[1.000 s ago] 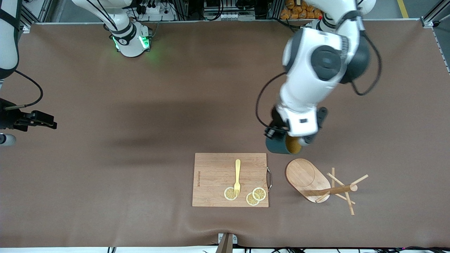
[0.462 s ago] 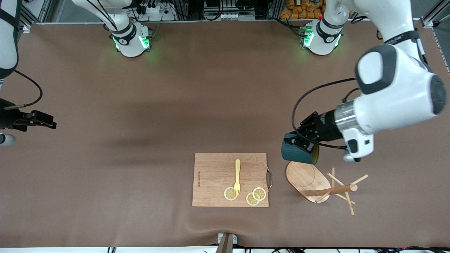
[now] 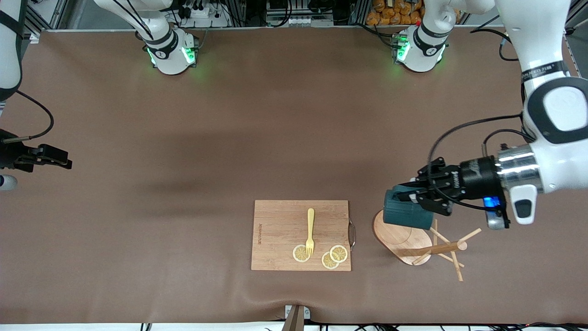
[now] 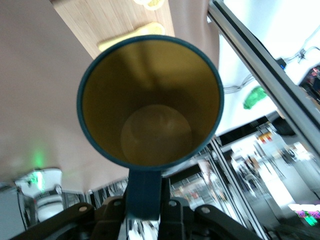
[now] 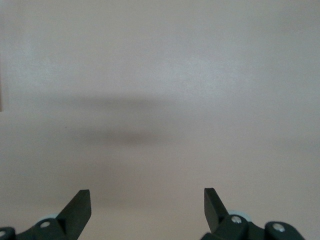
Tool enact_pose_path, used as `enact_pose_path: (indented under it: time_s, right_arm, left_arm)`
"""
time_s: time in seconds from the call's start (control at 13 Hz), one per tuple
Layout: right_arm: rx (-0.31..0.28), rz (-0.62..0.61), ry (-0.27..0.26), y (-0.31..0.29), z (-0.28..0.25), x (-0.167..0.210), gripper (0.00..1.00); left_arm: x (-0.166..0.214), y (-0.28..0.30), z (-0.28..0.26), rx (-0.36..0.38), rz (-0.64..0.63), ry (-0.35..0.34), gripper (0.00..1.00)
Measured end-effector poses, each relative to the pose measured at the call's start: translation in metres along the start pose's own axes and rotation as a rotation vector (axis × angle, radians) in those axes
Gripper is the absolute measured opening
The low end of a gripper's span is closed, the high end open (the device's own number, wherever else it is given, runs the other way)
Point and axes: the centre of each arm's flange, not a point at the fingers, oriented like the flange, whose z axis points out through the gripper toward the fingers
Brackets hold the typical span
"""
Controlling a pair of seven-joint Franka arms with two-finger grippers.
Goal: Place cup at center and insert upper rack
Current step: 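Hang the mug handle onto a stand peg with the left gripper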
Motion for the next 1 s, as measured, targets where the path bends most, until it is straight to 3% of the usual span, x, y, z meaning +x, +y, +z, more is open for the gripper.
enact_pose_path:
  time_s: [0.38, 0.62, 1.0]
  right_arm:
    - [0.0, 0.0, 0.001, 0.0, 0.0, 0.0, 1.0]
    - [-0.001, -0.003, 0.001, 0.001, -0.001, 0.0, 1.0]
    - [-0.003, 0.003, 0.007, 0.018, -0.003, -0.003, 1.0]
  left_arm:
    - [0.063, -0.011, 0.016, -0.044, 0.012, -0.243, 0.21]
    - [0.082, -0.019, 0.035, -0.012, 0.028, -0.299, 0.21]
    - [0.122, -0.038, 0.014, 0.007, 0.088, -0.349, 0.21]
